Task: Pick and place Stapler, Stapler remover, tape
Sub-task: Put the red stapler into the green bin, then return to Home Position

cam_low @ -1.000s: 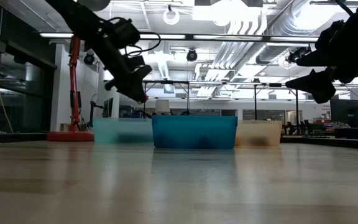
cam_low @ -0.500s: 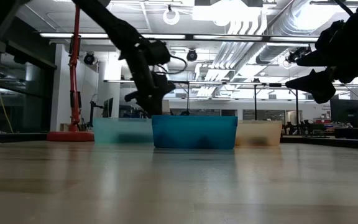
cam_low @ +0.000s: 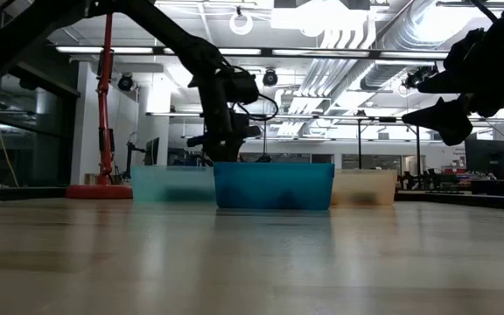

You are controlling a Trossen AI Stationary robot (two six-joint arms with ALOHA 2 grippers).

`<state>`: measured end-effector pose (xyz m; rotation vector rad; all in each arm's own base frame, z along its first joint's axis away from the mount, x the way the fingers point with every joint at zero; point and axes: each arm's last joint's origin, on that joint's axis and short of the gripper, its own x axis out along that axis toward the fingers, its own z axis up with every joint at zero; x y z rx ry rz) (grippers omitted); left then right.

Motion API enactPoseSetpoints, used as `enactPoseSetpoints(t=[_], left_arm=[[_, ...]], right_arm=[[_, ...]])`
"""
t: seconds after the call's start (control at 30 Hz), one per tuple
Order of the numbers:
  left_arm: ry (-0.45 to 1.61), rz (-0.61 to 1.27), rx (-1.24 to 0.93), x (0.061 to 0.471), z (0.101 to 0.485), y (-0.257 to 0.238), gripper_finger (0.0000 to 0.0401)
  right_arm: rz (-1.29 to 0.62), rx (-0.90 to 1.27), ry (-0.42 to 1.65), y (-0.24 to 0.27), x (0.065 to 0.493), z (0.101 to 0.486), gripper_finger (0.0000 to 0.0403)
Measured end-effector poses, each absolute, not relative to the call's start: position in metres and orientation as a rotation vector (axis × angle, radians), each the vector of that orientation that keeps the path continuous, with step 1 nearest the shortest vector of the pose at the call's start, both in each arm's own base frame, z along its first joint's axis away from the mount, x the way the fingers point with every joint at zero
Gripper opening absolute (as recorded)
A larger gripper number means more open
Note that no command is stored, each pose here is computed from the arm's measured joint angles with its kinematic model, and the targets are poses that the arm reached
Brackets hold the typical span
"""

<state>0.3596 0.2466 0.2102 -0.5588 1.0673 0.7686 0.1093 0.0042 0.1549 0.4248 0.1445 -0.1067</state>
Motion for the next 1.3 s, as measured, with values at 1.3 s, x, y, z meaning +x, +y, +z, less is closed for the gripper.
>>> enactPoseSetpoints(t=[1.3], left_arm=[[0.924, 0.431, -0.413, 0.357, 0.312, 0.15, 0.0239]], right_arm=[[-0.107, 0.425, 0.145, 0.004, 0.109, 0.155, 0.0299]])
